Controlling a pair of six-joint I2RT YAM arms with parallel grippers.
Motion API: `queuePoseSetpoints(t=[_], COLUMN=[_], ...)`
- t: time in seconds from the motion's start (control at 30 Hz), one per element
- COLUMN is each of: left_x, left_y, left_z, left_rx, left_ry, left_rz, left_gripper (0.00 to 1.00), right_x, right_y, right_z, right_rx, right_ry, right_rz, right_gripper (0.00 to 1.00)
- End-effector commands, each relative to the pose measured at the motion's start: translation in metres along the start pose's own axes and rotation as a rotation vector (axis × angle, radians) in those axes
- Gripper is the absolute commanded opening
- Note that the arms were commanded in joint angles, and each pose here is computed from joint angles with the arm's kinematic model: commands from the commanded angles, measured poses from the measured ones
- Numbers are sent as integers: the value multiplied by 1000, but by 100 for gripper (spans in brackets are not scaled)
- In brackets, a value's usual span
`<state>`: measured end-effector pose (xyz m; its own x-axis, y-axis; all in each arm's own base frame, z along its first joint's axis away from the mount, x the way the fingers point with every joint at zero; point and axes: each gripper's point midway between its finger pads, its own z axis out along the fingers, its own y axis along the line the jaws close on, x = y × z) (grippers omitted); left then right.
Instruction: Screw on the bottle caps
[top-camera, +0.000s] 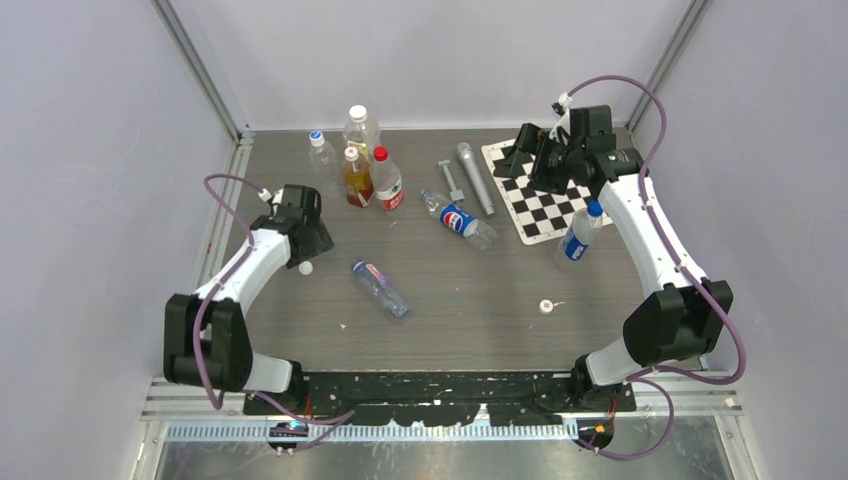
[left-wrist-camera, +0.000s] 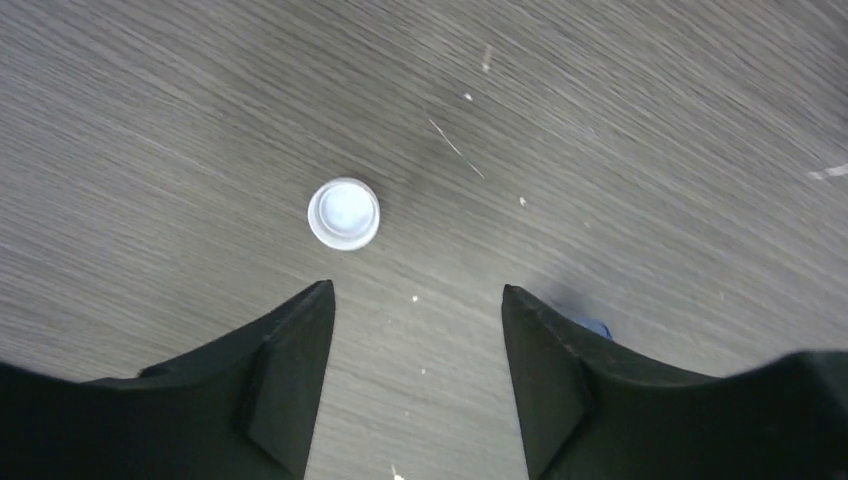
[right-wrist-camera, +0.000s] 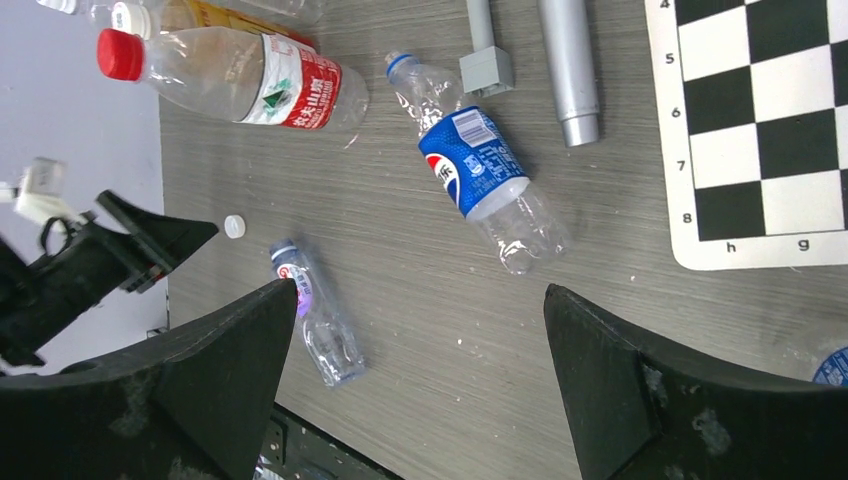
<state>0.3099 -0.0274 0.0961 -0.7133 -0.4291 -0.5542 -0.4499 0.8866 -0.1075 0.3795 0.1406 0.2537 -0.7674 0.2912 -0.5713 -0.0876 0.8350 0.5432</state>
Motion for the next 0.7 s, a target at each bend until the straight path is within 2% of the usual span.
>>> queuePoseSetpoints(t=[0.0,0.17,0.5,0.67], left_x=[-24,-24,-2,6], left_y=[-1,3,15,13], left_z=[21,48,80,79], left_rx=[-23,-51,-104,-73], left_ry=[-51,-12,94,128], left_rz=[-80,-90,-109,-125], left_gripper=[59,46,35,18], right_x=[-10,-6,-8,-7], right_y=[22,24,21,19], right_z=[-2,-1,-3,-2], right_rx=[-73,-69,-51,-44], right_ry=[-46,-43,-50,-46], right_rz=[-25,-39,-53,-59], right_gripper=[100,100,100,100])
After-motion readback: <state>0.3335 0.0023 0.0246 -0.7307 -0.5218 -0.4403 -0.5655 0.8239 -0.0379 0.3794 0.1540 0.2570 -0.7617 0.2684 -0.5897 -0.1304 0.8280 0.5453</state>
